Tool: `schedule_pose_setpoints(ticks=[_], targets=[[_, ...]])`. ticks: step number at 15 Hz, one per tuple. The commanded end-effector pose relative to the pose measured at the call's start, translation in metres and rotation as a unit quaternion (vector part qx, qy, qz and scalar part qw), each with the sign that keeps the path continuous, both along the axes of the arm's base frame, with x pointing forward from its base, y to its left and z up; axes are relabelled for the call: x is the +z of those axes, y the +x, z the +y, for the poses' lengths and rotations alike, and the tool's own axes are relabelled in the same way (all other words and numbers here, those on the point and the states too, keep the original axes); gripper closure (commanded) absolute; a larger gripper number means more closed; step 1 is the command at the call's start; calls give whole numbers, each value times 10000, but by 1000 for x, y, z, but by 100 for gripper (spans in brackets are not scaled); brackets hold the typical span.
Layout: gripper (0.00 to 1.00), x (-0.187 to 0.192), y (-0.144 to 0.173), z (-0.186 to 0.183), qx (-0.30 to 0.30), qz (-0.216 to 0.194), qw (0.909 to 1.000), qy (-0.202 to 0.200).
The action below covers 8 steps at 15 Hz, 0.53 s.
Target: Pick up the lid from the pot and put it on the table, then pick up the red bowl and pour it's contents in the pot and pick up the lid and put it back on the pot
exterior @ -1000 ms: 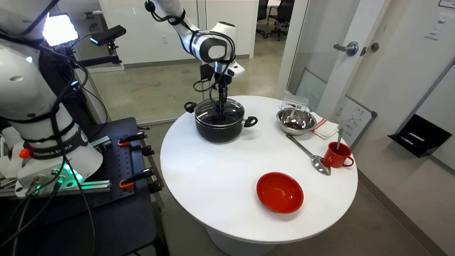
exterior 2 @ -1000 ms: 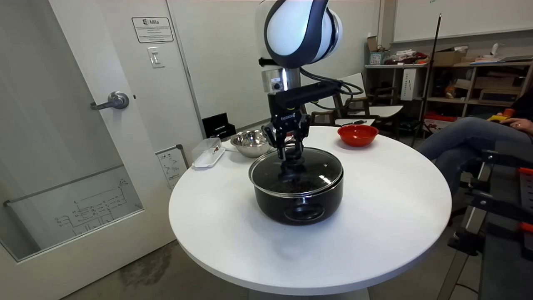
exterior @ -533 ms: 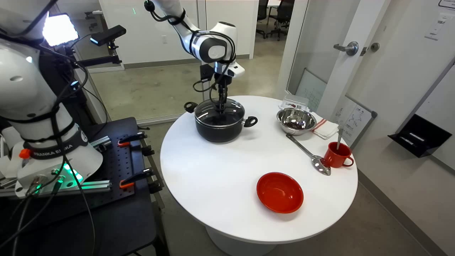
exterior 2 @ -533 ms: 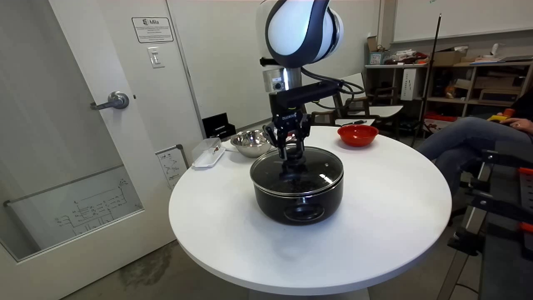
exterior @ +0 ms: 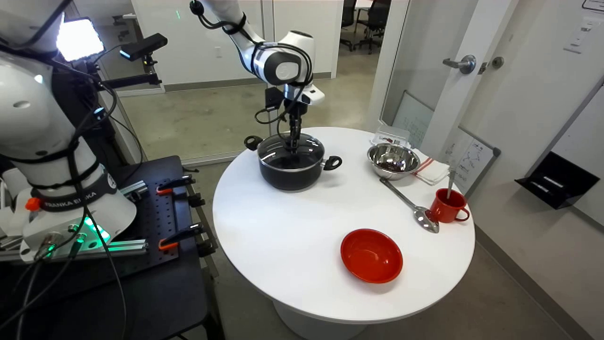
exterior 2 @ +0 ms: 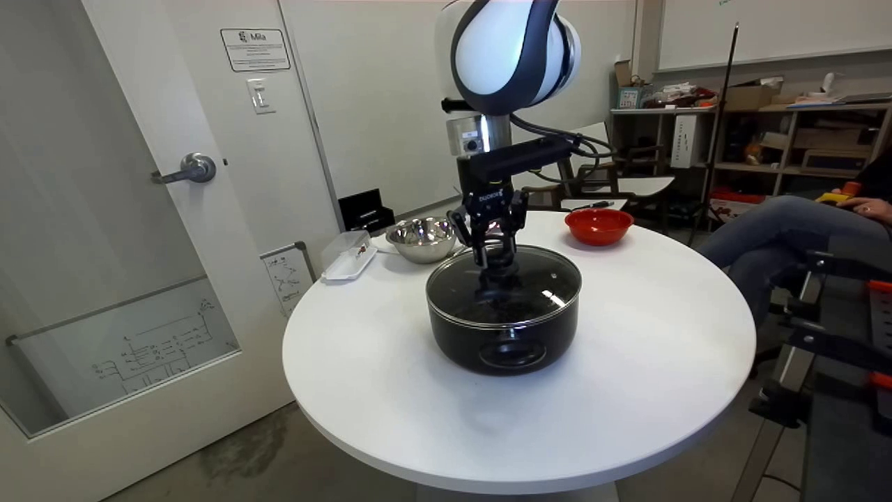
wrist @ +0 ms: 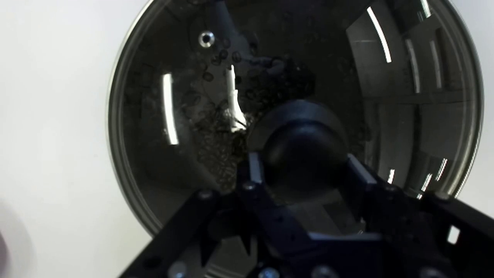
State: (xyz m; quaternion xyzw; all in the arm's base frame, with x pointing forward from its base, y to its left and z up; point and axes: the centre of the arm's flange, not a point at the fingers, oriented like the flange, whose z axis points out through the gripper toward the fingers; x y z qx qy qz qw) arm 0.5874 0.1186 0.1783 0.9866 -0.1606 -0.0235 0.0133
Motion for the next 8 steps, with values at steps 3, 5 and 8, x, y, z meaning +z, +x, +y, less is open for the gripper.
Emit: schedule_pose_setpoints(ticks=[3, 5, 8], targets=[[75, -1, 1, 7, 147, 16, 9999, 55], [75, -4, 3, 6, 155, 52, 9999, 46], [75, -8, 6, 5, 173, 34, 9998, 55]])
